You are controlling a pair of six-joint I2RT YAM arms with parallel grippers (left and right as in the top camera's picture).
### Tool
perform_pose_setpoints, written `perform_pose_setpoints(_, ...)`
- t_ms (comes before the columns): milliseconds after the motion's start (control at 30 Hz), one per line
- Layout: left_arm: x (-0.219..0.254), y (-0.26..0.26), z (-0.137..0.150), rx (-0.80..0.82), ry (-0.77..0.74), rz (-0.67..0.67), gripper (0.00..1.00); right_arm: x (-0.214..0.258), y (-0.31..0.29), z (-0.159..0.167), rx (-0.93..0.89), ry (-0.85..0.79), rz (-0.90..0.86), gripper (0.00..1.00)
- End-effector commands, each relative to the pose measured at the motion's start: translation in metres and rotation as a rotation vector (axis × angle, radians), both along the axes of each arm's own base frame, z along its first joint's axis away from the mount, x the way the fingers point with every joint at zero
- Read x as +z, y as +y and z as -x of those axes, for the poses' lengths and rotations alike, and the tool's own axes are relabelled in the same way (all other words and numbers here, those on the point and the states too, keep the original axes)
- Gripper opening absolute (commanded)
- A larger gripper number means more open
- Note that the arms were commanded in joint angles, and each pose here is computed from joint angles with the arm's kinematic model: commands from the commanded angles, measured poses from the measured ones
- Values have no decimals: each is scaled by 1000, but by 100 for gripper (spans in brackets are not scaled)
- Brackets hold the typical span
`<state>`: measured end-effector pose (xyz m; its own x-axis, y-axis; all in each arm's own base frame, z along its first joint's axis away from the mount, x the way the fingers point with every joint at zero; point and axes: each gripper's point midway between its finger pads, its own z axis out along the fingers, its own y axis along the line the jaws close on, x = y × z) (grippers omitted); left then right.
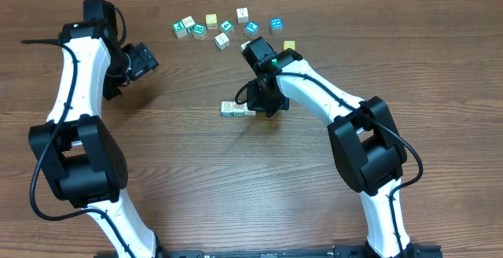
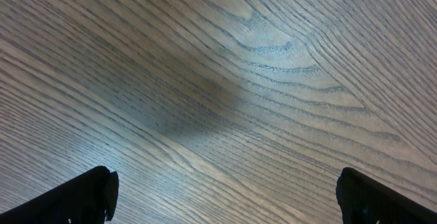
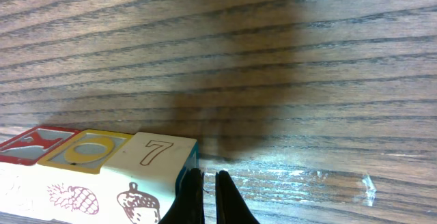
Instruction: Form a horizontal line
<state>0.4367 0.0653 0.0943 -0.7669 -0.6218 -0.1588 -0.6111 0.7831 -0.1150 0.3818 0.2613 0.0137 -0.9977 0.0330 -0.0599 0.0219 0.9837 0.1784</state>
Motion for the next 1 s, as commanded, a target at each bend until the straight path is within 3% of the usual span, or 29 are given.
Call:
perform_pose_setpoints(0, 6, 2, -5, -7, -17, -11, 100, -4, -1, 2, 3, 0, 19, 4)
perform_pose_setpoints(333, 6, 2, -5, -7, -17, -11, 100, -4, -5, -1, -3, -8, 31, 4)
perform_pose_setpoints(967, 6, 2, -5, -7, -17, -11, 100, 1, -31, -37, -85, -83, 22, 4)
